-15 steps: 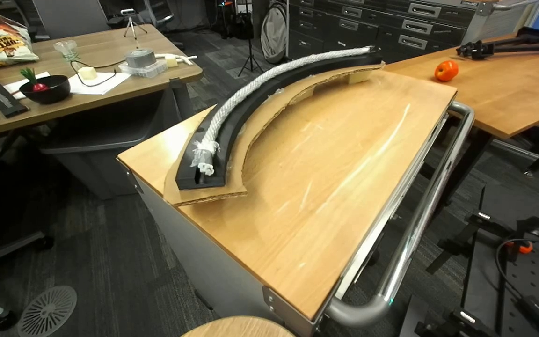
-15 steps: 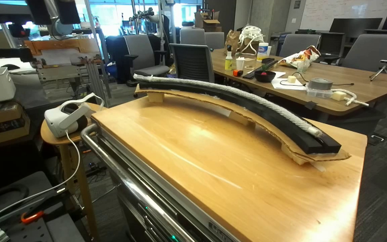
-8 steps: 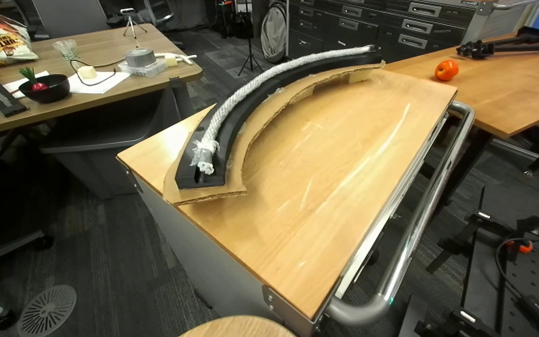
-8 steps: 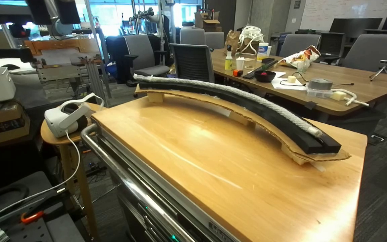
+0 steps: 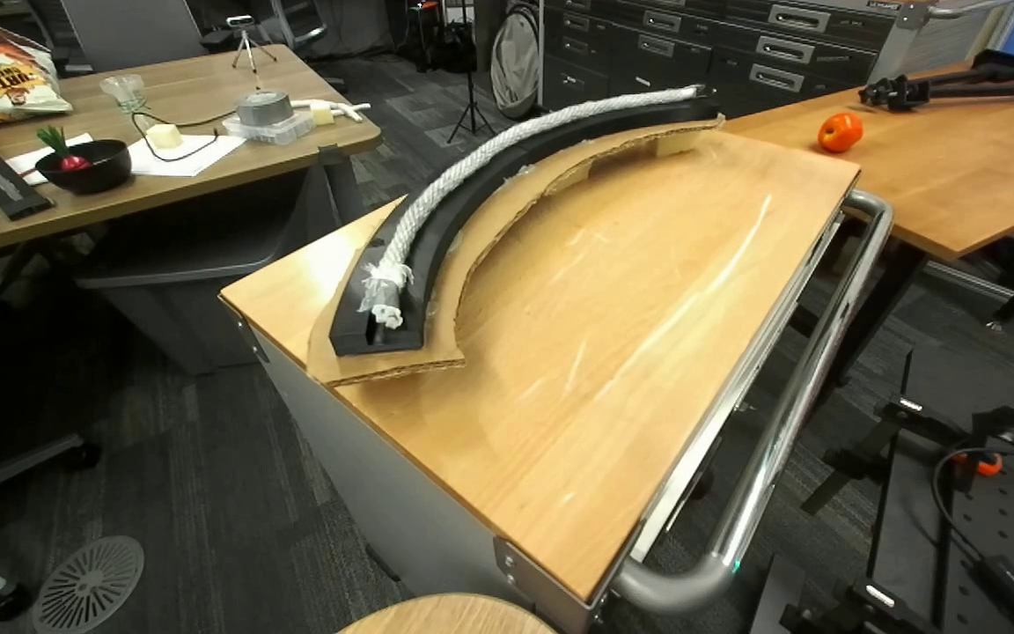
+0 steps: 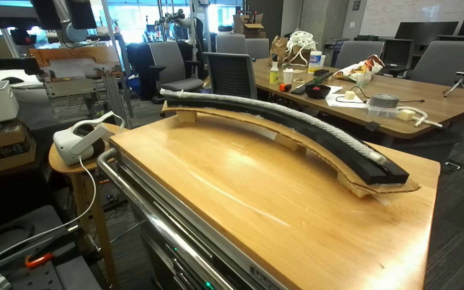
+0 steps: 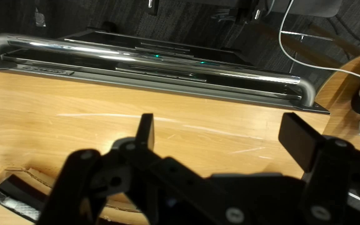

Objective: Remove the rope from the platform

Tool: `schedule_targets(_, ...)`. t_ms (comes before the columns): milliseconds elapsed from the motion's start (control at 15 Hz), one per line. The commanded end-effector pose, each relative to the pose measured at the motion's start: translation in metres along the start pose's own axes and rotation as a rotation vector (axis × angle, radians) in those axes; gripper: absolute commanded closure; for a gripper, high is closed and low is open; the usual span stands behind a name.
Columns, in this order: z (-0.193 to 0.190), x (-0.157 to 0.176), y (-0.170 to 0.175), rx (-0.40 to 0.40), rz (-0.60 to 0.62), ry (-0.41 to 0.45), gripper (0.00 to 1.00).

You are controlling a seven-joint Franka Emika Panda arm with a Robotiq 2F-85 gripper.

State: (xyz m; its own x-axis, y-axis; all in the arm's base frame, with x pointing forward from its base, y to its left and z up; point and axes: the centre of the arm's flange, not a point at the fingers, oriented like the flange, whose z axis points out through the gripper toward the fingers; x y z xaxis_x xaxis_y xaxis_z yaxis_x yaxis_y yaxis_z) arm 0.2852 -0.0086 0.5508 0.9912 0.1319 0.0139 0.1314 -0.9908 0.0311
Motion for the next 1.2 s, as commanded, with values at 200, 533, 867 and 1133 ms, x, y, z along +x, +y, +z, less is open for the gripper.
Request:
schedule_targets(200,-0.013,0.016,-0.013,-0.081,-0.236,0.074,0.0)
schedule_targets(533,-0.017,0.015,-0.035,-0.052,-0.347,0.08,0.0)
schedule_targets(867,-0.026,0.022,-0.04,-0.022,-0.407,0.094,0.0)
schedule_targets(1133,-0.041,0.026,-0.049,0.006,-0.698,0.048,0.0)
